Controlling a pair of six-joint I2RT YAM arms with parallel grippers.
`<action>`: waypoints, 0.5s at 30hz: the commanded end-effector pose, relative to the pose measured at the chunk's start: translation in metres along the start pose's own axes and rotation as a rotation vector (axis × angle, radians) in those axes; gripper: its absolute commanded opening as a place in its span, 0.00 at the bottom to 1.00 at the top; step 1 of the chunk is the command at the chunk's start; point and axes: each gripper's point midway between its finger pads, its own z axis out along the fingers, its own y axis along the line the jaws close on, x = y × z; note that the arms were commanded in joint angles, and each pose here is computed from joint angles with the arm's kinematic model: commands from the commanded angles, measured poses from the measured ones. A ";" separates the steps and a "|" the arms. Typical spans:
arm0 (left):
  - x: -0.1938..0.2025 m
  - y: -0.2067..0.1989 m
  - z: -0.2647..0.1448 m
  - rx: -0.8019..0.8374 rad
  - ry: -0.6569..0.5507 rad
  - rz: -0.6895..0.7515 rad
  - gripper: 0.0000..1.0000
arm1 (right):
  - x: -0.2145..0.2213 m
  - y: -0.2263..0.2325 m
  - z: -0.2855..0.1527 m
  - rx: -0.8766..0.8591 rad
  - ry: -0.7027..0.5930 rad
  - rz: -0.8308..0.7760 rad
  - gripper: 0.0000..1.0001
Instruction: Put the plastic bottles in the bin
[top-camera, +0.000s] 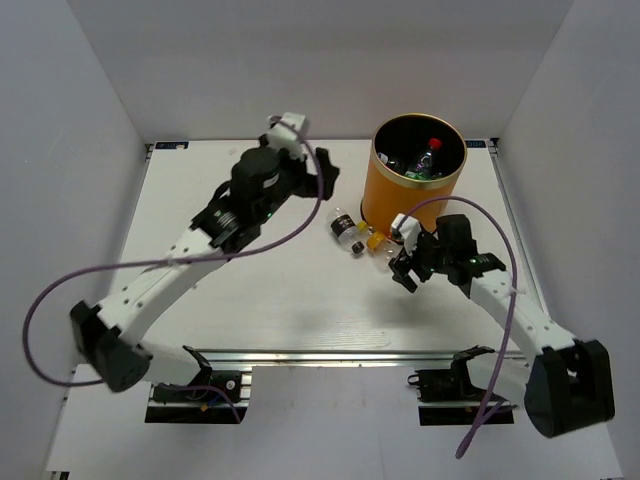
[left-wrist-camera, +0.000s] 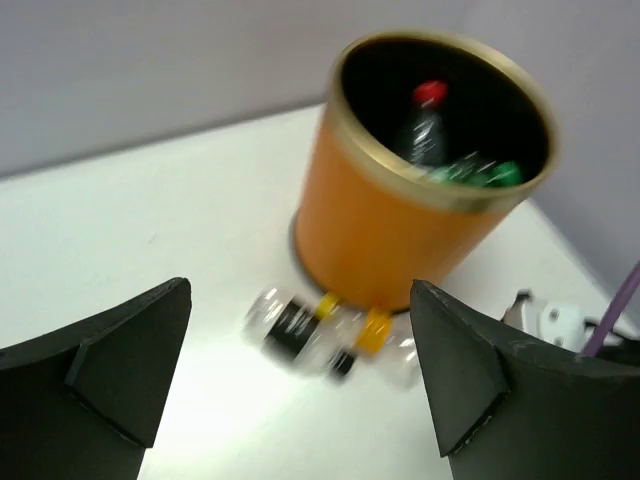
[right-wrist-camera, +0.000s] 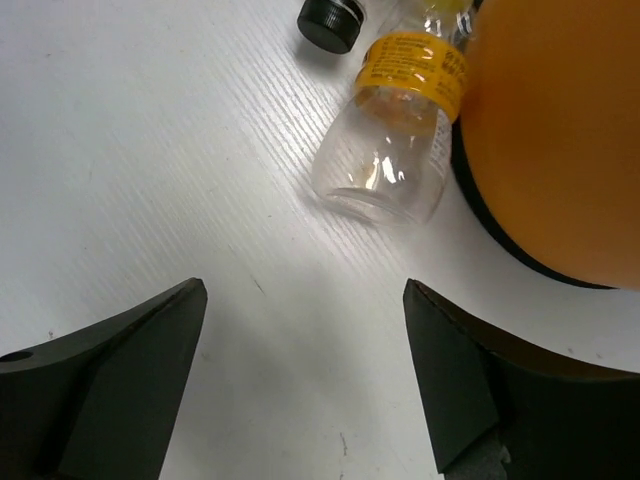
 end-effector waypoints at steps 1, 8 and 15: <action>0.070 0.055 -0.028 -0.218 0.148 0.062 1.00 | -0.024 -0.020 0.016 0.049 -0.022 -0.034 0.88; 0.131 0.072 -0.048 -0.257 0.293 0.101 1.00 | -0.036 -0.030 0.046 0.102 0.046 -0.018 0.89; 0.141 0.063 -0.050 -0.193 0.312 0.091 1.00 | -0.034 -0.048 0.067 0.207 0.124 -0.010 0.89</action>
